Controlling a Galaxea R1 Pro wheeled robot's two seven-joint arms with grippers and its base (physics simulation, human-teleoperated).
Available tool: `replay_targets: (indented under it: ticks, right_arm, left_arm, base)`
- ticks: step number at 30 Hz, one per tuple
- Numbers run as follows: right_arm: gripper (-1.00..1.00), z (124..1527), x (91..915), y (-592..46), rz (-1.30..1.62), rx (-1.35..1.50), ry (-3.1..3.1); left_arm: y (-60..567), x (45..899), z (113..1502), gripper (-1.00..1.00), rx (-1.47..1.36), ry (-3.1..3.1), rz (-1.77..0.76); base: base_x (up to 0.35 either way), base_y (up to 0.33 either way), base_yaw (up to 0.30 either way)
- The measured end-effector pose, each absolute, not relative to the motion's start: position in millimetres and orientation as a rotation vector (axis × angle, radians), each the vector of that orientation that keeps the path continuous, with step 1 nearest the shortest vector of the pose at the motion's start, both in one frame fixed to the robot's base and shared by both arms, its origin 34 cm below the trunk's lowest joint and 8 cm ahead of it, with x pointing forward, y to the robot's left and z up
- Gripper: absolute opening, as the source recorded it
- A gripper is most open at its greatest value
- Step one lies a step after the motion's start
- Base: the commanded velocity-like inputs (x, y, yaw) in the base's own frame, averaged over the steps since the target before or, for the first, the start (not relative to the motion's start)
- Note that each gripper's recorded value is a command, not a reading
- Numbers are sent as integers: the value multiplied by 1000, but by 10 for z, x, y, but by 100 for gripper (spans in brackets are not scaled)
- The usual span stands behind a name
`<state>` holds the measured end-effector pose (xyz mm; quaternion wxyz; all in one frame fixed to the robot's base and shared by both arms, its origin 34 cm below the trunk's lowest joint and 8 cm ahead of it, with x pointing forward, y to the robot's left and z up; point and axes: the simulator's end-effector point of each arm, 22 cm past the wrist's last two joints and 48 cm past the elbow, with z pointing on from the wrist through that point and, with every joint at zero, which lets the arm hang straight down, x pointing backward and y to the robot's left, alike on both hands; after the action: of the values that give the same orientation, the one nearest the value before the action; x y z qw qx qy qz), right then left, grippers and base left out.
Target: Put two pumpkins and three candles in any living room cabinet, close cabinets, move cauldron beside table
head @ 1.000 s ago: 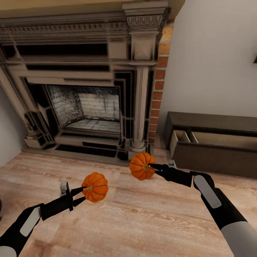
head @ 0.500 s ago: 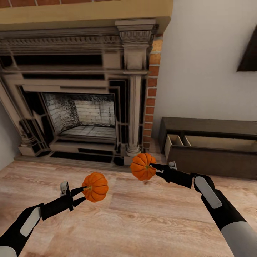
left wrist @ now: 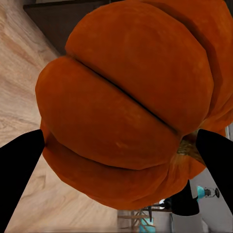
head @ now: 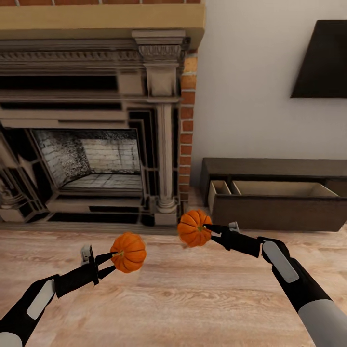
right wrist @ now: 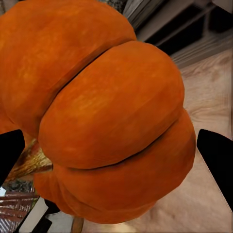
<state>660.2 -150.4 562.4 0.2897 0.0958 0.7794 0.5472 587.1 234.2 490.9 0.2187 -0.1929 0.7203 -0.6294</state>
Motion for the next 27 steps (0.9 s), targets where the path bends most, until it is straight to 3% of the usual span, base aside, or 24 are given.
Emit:
replay_targets:
  ticks: [9, 27]
  right_arm:
    - [-100, 5866, 6614, -1523, 1454, 241, 2029]
    - [-100, 5925, 6613, -1551, 1474, 270, 2005]
  left_arm:
    - [2332, 5871, 5093, -100, -500, 1970, -1741]
    - [2335, 5868, 5175, -100, -482, 1963, -1736]
  base:
    - [0, 0, -55]
    - [0, 0, -246]
